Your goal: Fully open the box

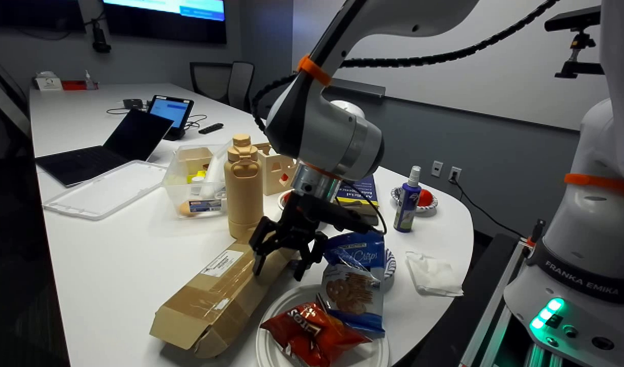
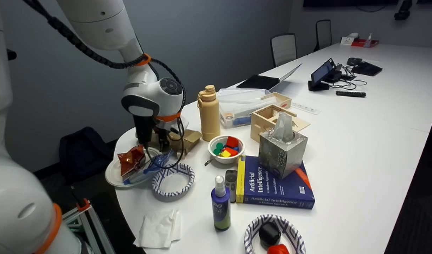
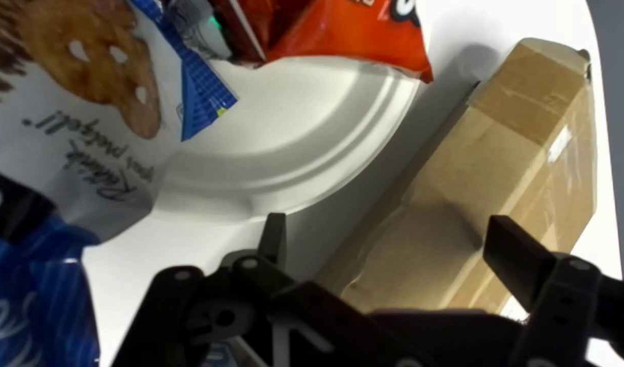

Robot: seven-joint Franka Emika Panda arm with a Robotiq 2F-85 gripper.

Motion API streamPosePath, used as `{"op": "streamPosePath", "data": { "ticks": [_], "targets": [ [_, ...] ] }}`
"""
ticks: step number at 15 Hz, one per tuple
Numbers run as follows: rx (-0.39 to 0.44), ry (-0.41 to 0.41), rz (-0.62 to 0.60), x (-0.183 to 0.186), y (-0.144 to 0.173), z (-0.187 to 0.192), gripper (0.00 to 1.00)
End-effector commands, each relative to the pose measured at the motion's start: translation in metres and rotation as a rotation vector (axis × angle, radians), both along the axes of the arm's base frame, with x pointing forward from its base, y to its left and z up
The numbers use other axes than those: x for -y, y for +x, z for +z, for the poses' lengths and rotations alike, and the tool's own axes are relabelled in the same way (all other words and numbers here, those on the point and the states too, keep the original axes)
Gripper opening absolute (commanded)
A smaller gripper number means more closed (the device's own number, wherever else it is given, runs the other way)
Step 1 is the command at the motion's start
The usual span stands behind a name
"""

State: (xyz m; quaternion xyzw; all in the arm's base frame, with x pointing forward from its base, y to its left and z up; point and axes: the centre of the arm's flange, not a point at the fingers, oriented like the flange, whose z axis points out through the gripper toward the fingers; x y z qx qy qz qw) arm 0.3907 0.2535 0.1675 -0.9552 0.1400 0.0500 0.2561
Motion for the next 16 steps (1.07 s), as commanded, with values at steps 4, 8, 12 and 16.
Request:
{"op": "streamPosePath", "data": {
  "ticks": [4, 8, 12, 16],
  "targets": [
    [0.029, 0.029, -0.031, -0.003, 0.003, -0.011, 1.00],
    [0.036, 0.044, -0.044, -0.004, 0.005, -0.012, 1.00],
    [0.055, 0.053, -0.052, -0.003, 0.009, -0.008, 1.00],
    [0.083, 0.047, -0.067, 0.000, 0.014, -0.003, 1.00]
  ]
}}
